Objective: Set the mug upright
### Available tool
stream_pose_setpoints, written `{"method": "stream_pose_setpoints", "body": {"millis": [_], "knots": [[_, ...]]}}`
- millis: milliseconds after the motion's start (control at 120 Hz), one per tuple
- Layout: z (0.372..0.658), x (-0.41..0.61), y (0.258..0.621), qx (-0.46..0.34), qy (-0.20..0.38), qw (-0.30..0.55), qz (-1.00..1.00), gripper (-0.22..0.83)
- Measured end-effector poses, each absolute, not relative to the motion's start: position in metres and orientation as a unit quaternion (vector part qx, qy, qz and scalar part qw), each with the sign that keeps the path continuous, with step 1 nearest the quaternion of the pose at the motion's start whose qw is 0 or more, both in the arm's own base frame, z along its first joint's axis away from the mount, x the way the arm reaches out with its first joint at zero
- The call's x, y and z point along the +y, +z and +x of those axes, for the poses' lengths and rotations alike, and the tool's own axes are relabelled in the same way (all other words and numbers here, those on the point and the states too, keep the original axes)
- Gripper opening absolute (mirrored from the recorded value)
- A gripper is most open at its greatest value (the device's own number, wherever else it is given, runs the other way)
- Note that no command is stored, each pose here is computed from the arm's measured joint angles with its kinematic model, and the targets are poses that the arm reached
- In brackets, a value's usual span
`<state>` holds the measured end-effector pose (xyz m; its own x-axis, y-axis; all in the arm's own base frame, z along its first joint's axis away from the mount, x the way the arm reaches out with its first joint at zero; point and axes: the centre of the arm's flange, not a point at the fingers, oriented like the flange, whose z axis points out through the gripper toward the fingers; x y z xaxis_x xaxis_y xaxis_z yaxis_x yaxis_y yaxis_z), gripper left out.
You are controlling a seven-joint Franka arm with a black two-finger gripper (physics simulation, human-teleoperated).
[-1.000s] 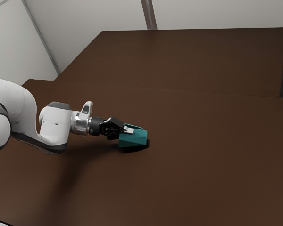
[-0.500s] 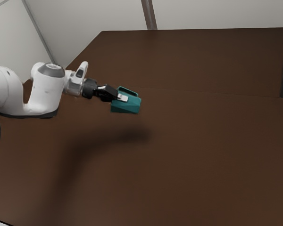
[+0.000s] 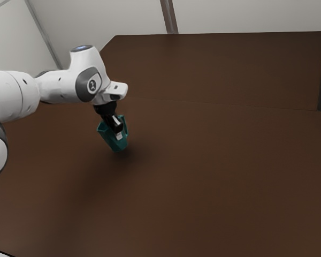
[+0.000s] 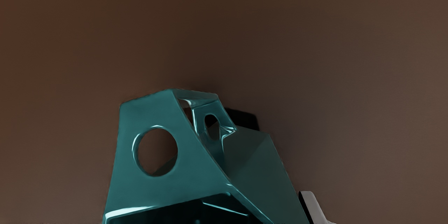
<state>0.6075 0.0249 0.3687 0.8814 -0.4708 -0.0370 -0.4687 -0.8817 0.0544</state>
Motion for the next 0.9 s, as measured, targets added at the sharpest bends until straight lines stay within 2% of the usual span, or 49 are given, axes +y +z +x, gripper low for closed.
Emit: {"method": "stream_pose_setpoints", "body": {"millis": [83, 242, 417, 525, 683, 900], "knots": [[0.607, 0.026, 0.349, -0.21, -0.023, 0.012, 0.977, -0.16], [0.607, 0.027, 0.341, -0.156, -0.01, 0.002, 0.988, -0.16], [0.601, 0.029, 0.33, -0.102, -0.01, 0.014, 0.995, 0.21], [0.601, 0.029, 0.333, -0.077, -0.005, 0.018, 0.997, 0.36], [0.606, 0.028, 0.376, -0.055, 0.029, 0.019, 0.998, 0.48], [0.616, 0.035, 0.447, -0.033, 0.063, 0.018, 0.997, 0.56]]}}
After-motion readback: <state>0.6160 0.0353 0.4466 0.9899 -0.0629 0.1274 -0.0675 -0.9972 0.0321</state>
